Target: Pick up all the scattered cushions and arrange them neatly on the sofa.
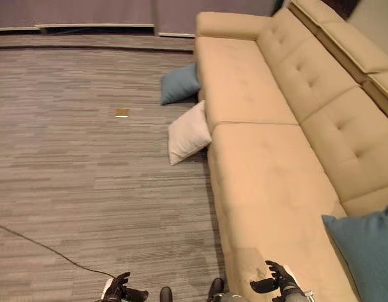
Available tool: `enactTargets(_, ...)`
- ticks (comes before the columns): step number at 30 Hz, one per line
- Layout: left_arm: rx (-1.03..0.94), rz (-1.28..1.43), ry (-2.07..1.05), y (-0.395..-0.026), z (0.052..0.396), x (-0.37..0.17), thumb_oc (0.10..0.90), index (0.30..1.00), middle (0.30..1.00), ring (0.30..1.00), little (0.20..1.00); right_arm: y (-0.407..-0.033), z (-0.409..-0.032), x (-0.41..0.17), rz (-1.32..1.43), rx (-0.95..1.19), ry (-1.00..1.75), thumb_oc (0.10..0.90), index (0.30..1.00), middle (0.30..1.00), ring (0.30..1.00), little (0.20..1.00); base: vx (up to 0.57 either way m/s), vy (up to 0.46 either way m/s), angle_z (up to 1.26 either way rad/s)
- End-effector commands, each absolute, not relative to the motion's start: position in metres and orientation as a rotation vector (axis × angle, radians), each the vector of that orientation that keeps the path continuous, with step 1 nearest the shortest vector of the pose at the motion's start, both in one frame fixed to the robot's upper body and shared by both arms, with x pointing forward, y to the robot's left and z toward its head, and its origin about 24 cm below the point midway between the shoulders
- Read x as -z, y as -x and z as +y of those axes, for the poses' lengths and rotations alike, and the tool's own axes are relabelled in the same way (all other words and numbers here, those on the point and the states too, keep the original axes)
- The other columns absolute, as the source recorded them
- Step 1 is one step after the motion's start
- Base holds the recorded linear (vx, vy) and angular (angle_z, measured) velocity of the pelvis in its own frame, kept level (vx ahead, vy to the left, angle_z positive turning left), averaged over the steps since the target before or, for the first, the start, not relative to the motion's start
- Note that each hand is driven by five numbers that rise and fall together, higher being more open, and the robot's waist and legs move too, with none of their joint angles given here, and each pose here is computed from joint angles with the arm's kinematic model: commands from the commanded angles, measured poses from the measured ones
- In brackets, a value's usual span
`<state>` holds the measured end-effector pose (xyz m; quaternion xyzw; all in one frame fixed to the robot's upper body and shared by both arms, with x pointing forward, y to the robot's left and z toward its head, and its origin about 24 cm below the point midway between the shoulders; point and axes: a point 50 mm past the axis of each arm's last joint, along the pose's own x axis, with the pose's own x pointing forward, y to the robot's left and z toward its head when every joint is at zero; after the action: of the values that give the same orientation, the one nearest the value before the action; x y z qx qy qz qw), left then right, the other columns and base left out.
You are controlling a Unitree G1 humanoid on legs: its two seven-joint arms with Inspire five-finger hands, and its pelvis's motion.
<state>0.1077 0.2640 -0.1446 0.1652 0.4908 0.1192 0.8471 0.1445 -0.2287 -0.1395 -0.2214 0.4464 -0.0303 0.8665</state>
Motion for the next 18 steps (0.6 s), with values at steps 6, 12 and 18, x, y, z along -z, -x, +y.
enactTargets(6,-0.276,0.995,-0.401,-0.115,0.28,0.136,0.8,0.9,0.9,0.9,0.9,-0.158,-0.238,0.13,0.865,0.062,0.504,0.8,0.9,0.9,0.9,0.9,0.15,-0.014,0.62)
enactTargets(12,-0.279,0.999,-0.351,-0.113,0.268,0.141,0.8,0.9,0.9,0.9,0.9,-0.142,-0.245,0.136,0.921,0.093,0.492,0.8,0.9,0.9,0.9,0.9,0.11,-0.09,0.56)
enactTargets(18,-0.285,1.023,-0.335,-0.107,0.267,0.143,0.8,0.9,0.9,0.9,0.9,-0.136,-0.249,0.139,0.971,0.107,0.505,0.8,0.9,0.9,0.9,0.9,0.12,-0.004,0.42)
